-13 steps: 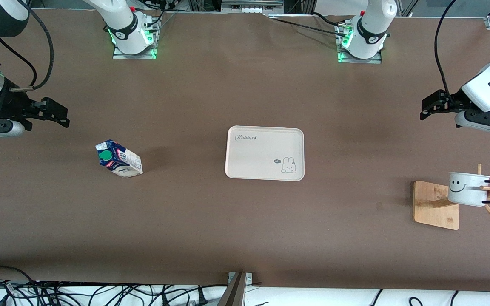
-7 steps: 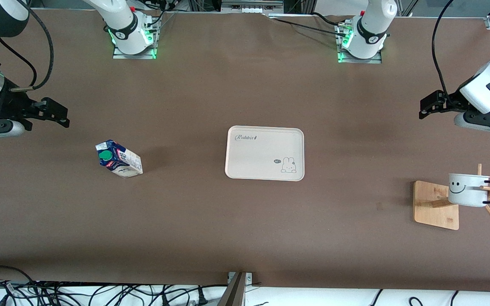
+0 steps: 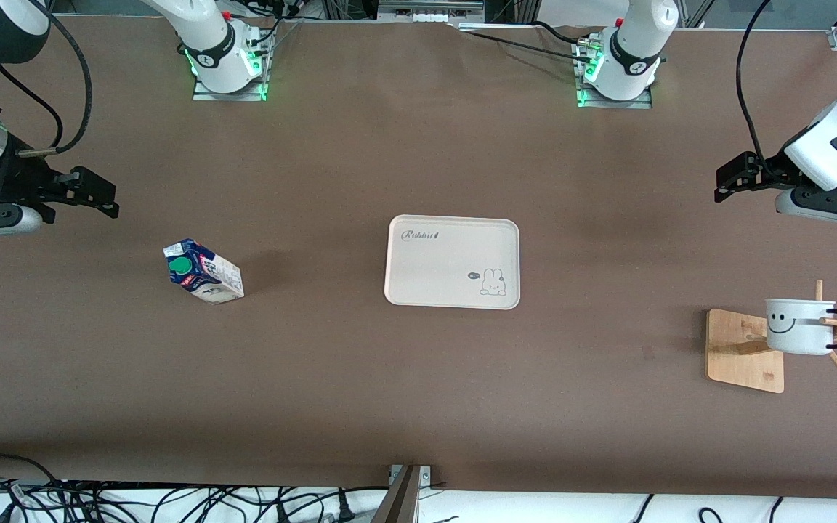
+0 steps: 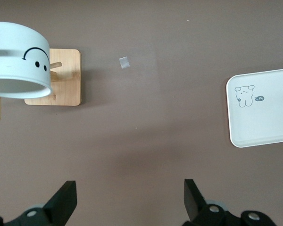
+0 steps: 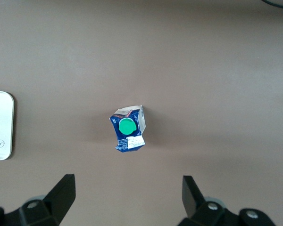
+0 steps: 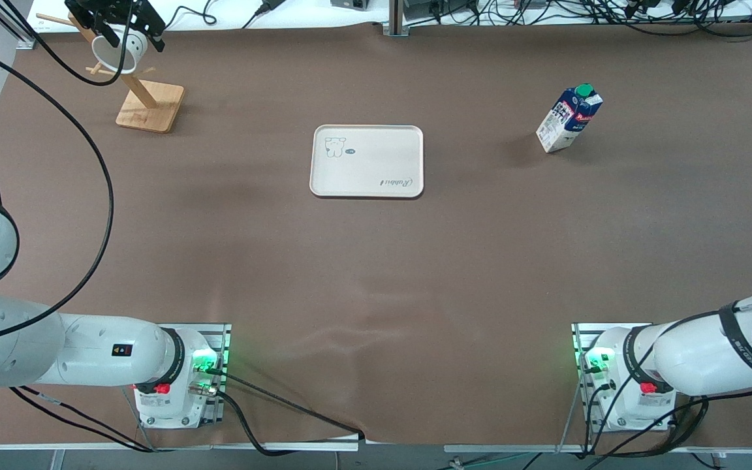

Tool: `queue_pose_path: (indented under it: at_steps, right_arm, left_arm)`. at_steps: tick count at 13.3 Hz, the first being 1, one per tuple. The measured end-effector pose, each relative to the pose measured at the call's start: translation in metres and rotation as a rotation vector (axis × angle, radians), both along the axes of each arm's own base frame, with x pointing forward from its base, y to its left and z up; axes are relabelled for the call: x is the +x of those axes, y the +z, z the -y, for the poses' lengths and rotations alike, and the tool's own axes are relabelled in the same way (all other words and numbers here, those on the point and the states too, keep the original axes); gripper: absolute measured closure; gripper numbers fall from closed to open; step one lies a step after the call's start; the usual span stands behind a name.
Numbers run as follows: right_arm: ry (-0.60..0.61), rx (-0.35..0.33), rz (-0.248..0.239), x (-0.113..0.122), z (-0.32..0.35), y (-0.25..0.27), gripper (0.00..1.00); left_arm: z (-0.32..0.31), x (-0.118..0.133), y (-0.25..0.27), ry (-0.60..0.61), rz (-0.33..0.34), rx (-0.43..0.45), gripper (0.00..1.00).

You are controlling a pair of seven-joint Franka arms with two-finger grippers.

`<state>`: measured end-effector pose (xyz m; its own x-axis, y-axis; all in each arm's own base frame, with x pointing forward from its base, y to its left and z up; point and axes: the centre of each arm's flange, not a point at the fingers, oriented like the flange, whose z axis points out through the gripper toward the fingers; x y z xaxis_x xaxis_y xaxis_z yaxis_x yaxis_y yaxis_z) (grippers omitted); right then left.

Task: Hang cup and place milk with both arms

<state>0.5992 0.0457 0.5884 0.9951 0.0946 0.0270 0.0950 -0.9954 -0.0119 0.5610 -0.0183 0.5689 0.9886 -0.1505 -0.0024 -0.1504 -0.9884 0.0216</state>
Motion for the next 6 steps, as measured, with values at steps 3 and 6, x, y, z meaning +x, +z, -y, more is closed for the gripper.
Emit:
queue_pose_path:
  at_steps: [3,6]
  right_arm:
    - [0.002,0.000,-0.003,0.0002,-0.0010,-0.0011,0.00]
    - [0.002,-0.001,-0.004,0.0006,-0.0015,-0.0021,0.00]
  left_arm:
    - [0.0013,0.0001,0.0012,0.000,0.002,0.000,0.00]
    - [0.0011,0.0010,0.0004,0.000,0.001,0.000,0.00]
